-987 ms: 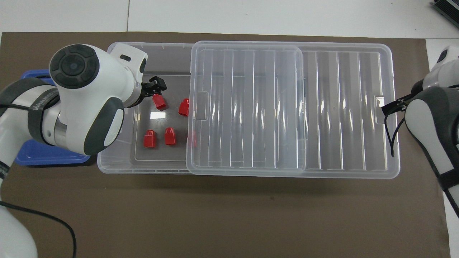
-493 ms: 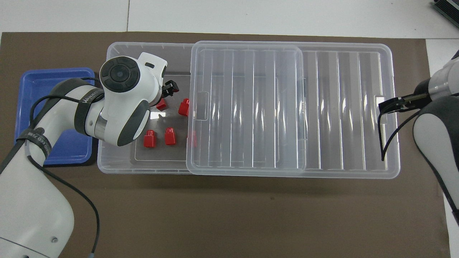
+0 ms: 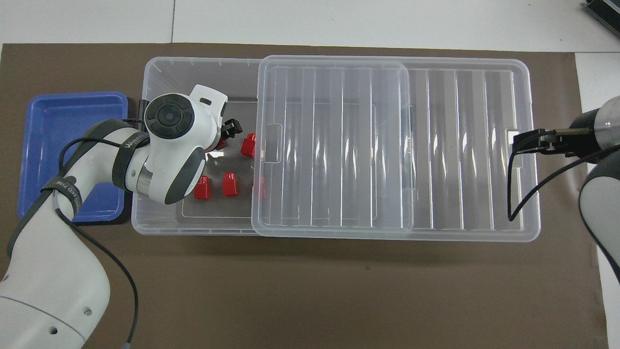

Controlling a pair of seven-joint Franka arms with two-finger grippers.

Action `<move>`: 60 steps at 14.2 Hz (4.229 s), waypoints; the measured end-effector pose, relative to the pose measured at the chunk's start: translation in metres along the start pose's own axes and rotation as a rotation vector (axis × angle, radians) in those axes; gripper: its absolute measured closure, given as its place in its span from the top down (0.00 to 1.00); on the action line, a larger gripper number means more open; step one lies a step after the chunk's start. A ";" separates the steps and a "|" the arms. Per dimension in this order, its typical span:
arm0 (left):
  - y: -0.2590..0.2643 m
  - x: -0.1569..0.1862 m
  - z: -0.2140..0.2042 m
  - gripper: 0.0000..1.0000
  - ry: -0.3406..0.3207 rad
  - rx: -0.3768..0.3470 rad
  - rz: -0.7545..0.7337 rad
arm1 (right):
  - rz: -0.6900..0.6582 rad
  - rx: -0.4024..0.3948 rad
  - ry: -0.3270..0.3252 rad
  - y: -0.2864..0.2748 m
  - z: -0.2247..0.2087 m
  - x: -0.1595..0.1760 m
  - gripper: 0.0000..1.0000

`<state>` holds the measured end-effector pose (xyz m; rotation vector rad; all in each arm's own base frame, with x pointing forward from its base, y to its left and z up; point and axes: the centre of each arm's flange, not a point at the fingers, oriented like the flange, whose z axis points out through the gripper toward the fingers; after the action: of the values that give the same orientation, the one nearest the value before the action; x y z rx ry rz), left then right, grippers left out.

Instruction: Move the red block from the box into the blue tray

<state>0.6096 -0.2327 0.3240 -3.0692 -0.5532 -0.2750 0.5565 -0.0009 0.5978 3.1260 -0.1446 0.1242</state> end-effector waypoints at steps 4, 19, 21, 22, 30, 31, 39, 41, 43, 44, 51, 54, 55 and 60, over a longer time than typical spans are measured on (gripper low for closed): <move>-0.001 -0.001 0.003 1.00 0.008 -0.010 -0.002 | 0.023 0.003 -0.014 0.002 -0.041 -0.006 1.00; -0.010 0.011 0.021 0.69 0.054 -0.028 0.002 | 0.040 -0.001 -0.081 0.011 -0.042 -0.011 1.00; -0.010 0.011 0.021 0.43 0.054 -0.028 0.002 | 0.038 -0.002 -0.089 0.010 -0.040 -0.011 1.00; -0.010 0.011 0.021 0.34 0.054 -0.027 0.002 | 0.038 -0.002 -0.093 0.010 -0.038 -0.011 1.00; 0.003 0.029 -0.025 0.34 -0.014 0.070 -0.010 | 0.038 -0.003 -0.100 0.010 -0.035 -0.012 1.00; 0.005 0.034 -0.041 0.34 -0.019 0.067 -0.025 | 0.038 -0.003 -0.101 0.010 -0.035 -0.012 1.00; -0.040 0.050 -0.180 0.34 -0.136 0.123 -0.069 | 0.038 -0.004 -0.092 0.010 -0.035 -0.011 1.00; -0.074 0.070 -0.208 0.34 -0.199 0.134 -0.011 | 0.038 -0.004 -0.092 0.010 -0.035 -0.011 1.00; -0.121 0.097 -0.223 0.34 -0.223 0.124 0.070 | 0.038 -0.003 -0.089 0.010 -0.035 -0.011 0.95; -0.148 0.111 -0.228 0.34 -0.223 0.111 0.126 | 0.038 -0.003 -0.087 0.010 -0.035 -0.010 0.95; -0.263 0.151 -0.207 0.34 -0.172 0.054 0.348 | 0.096 0.000 -0.027 0.042 0.005 0.005 0.20; -0.264 0.140 -0.188 0.34 -0.164 0.050 0.394 | 0.139 -0.002 -0.005 0.066 0.034 0.011 0.01; -0.265 0.137 -0.183 0.34 -0.156 0.047 0.417 | 0.152 -0.004 -0.004 0.074 0.043 0.013 0.01; -0.284 0.123 -0.141 0.34 -0.115 0.042 0.455 | 0.163 -0.016 -0.012 0.091 0.083 0.029 0.01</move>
<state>0.6004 0.0702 0.4787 -3.0669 0.1450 -0.0751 0.5838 -0.0952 0.5183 3.0952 -0.3989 0.1042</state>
